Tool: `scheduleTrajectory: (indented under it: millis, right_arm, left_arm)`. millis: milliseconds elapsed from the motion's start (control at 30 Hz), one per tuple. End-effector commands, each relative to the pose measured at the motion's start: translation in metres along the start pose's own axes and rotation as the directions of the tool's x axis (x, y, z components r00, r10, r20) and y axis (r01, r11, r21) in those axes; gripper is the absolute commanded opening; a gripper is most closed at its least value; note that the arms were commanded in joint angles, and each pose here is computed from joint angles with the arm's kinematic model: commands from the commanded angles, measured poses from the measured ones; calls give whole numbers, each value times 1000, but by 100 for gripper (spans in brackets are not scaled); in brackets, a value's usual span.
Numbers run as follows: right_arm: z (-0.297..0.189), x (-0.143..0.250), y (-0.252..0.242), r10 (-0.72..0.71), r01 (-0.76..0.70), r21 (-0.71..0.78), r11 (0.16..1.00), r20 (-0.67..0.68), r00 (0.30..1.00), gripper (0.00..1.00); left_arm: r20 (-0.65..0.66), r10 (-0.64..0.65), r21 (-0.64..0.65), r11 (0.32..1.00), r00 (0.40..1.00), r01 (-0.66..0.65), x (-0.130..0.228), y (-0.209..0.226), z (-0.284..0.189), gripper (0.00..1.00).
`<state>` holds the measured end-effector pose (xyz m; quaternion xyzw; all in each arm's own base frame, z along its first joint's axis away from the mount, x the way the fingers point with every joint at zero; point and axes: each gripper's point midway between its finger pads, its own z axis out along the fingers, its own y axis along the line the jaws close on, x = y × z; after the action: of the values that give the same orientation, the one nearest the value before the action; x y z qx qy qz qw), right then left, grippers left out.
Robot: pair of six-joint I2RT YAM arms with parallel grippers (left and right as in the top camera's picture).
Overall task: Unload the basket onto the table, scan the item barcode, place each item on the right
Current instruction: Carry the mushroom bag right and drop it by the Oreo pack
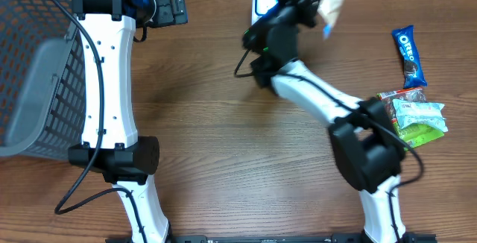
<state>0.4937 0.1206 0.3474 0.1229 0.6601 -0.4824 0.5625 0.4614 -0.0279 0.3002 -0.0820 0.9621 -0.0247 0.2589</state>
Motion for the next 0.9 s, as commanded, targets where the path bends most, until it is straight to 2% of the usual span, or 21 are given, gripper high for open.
scheduleTrajectory:
  millis: [0,233,400,533,667,700,767,867]
  right_arm:
    - [31,-2,-61,110,-98,103,990,-115,987,3]
    - [75,19,-91,126,-86,214,973,-182,975,3]
    - [83,28,-59,-8,36,164,986,-170,985,3]
    - [74,40,-7,-133,135,12,991,-116,984,3]
    - [36,53,44,-188,163,-290,943,-61,980,3]
    - [21,57,54,-192,151,-406,901,-61,980,3]
    - [3,58,54,-157,77,-546,834,-101,982,6]
    - [1,45,22,-16,-122,-606,786,-217,976,7]
  left_arm:
    - [9,1,0,1000,1000,-1,-2,0,-3,100]
    - [9,1,0,1000,1000,-1,-2,0,-3,100]
    - [9,1,0,1000,1000,-1,-2,0,-3,100]
    - [9,1,0,1000,1000,-1,-2,0,-3,100]
    - [9,2,1,1000,1000,-3,-1,-1,-3,100]
    - [9,4,3,1000,1000,-4,-1,-2,-3,100]
    - [9,7,4,1000,1000,-7,-1,-3,-3,100]
    - [9,6,4,1000,1000,-6,-1,-3,-3,100]
